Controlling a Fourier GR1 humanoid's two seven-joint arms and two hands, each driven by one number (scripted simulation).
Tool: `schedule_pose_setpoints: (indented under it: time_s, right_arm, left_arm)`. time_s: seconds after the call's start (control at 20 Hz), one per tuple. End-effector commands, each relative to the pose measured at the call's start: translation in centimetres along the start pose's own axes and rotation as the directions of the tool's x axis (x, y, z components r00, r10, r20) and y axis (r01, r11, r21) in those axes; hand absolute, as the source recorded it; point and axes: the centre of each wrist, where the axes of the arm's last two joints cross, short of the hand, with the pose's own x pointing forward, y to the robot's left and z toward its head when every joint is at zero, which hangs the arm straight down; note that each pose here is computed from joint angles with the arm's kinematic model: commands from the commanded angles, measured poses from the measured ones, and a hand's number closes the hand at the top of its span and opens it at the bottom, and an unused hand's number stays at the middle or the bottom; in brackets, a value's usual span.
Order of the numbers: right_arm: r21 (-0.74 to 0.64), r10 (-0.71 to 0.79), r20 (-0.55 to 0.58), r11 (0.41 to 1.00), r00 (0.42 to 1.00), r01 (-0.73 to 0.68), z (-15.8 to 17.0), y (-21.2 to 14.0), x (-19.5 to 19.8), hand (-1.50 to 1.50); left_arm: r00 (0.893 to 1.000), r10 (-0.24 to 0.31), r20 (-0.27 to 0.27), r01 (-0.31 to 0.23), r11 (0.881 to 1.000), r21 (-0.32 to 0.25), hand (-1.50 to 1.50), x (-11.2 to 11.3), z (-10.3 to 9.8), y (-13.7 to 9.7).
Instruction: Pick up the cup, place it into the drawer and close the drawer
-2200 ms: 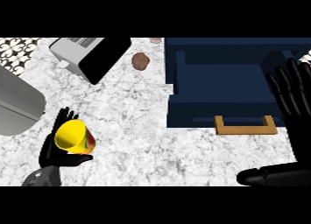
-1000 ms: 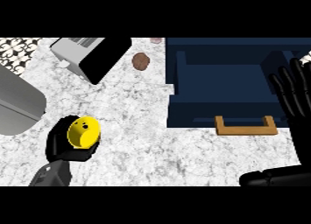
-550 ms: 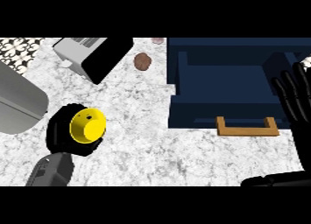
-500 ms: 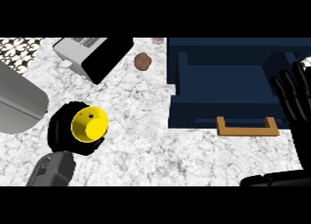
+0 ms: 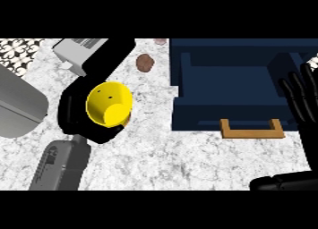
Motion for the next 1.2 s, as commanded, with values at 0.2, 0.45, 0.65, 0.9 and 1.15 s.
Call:
schedule_pose_setpoints:
  time_s: [0.2,0.45,0.65,0.9,1.15]
  right_arm:
    - [-0.015,0.020,0.006,1.000,1.000,-0.020,1.6,-1.3,0.2,-1.50]
    - [-0.015,0.015,0.024,1.000,1.000,-0.014,0.5,-2.3,-1.3,-1.50]
    - [0.013,0.017,-0.001,1.000,1.000,-0.017,-0.2,-0.2,-1.0,-1.50]
    - [-0.015,0.006,-0.003,1.000,1.000,-0.006,0.3,-0.3,-0.4,-1.50]
    - [-0.019,0.025,-0.005,1.000,1.000,-0.025,-0.1,-2.1,-1.4,-1.50]
  left_arm:
    - [1.000,-0.010,0.005,0.011,0.999,-0.042,1.50,3.5,-5.3,-4.5]
    - [0.997,-0.075,0.001,0.075,0.996,-0.045,1.50,4.2,-10.1,-7.3]
    - [0.996,-0.087,0.015,0.088,0.994,-0.064,1.50,4.9,-12.3,-9.0]
    - [0.993,-0.113,-0.026,0.110,0.990,-0.090,1.50,5.4,-14.9,-11.5]
    - [0.987,-0.151,-0.060,0.145,0.985,-0.099,1.50,4.1,-14.8,-14.2]
